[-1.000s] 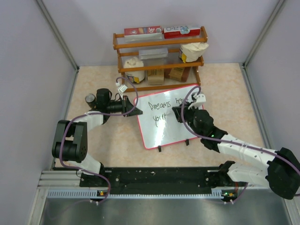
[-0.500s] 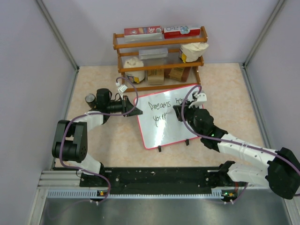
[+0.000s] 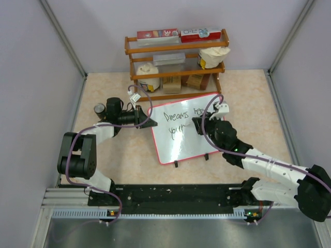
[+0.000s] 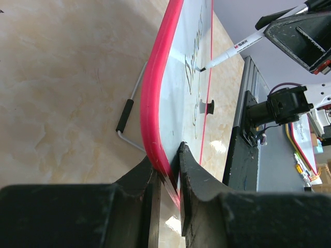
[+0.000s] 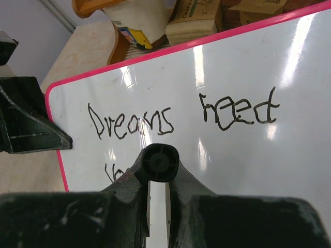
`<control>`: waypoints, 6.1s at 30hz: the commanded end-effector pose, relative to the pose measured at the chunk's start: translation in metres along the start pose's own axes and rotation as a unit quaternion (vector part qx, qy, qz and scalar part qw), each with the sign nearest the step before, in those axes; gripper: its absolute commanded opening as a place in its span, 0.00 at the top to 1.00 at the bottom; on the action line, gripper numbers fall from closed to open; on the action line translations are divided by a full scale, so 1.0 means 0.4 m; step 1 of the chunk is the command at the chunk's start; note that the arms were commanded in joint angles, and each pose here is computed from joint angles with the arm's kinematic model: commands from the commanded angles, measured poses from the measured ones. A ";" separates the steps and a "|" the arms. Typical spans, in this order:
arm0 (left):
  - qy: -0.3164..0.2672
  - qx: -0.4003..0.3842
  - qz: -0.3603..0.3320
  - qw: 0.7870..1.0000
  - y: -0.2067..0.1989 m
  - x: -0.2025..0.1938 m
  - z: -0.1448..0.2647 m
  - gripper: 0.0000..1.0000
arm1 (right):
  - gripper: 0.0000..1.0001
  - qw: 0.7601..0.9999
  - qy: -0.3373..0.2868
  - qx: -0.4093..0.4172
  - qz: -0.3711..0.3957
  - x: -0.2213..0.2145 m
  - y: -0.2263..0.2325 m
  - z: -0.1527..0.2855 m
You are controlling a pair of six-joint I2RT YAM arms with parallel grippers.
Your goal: Write a sentence on the whiteboard
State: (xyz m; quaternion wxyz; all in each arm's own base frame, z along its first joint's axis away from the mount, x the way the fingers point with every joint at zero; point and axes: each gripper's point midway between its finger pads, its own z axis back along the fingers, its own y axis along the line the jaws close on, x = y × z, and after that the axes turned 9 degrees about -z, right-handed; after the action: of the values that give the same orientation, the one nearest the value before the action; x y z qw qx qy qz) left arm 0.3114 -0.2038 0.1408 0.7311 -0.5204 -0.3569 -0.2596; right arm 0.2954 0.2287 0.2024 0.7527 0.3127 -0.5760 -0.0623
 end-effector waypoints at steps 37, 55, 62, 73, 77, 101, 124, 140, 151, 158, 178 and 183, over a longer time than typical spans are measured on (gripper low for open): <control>0.008 0.045 -0.041 0.998 0.058 -0.027 -0.004 1.00 | 1.00 0.999 -0.012 0.045 0.015 0.116 -0.002 0.115; 0.008 0.046 -0.043 0.998 0.056 -0.027 -0.002 1.00 | 1.00 0.999 -0.001 0.030 0.029 0.097 -0.027 0.122; 0.008 0.048 -0.043 0.998 0.057 -0.028 -0.002 1.00 | 1.00 0.999 0.003 0.026 0.027 0.089 -0.036 0.122; 0.009 0.048 -0.042 0.998 0.057 -0.030 -0.002 1.00 | 1.00 0.999 0.004 0.035 0.023 0.093 -0.029 0.127; 0.009 0.048 -0.042 0.998 0.057 -0.031 -0.001 1.00 | 1.00 0.999 0.003 0.036 0.023 0.094 -0.027 0.127; 0.009 0.049 -0.043 0.998 0.055 -0.031 0.000 1.00 | 1.00 0.999 0.000 0.040 0.022 0.098 -0.028 0.130; 0.009 0.050 -0.043 0.998 0.057 -0.031 0.000 1.00 | 1.00 0.999 -0.003 0.040 0.024 0.105 -0.026 0.128; 0.009 0.048 -0.042 0.998 0.056 -0.030 -0.001 1.00 | 1.00 0.999 -0.001 0.043 0.023 0.105 -0.023 0.130; 0.009 0.050 -0.044 0.998 0.055 -0.030 0.000 1.00 | 1.00 0.999 -0.004 0.040 0.023 0.105 -0.028 0.132; 0.009 0.051 -0.043 0.998 0.057 -0.030 0.000 1.00 | 1.00 0.999 -0.003 0.040 0.022 0.104 -0.028 0.132; 0.010 0.051 -0.043 0.998 0.057 -0.031 0.000 1.00 | 1.00 0.999 -0.016 0.040 0.019 0.124 -0.016 0.110; 0.010 0.050 -0.043 0.998 0.057 -0.031 0.000 1.00 | 1.00 0.999 -0.020 0.027 0.024 0.131 -0.018 0.078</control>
State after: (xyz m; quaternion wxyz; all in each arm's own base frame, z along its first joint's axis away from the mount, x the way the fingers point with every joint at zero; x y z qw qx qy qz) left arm 0.3112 -0.2039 0.1412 0.7300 -0.5207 -0.3573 -0.2615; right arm 0.2707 0.1860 0.2166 0.7622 0.3145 -0.5652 -0.0255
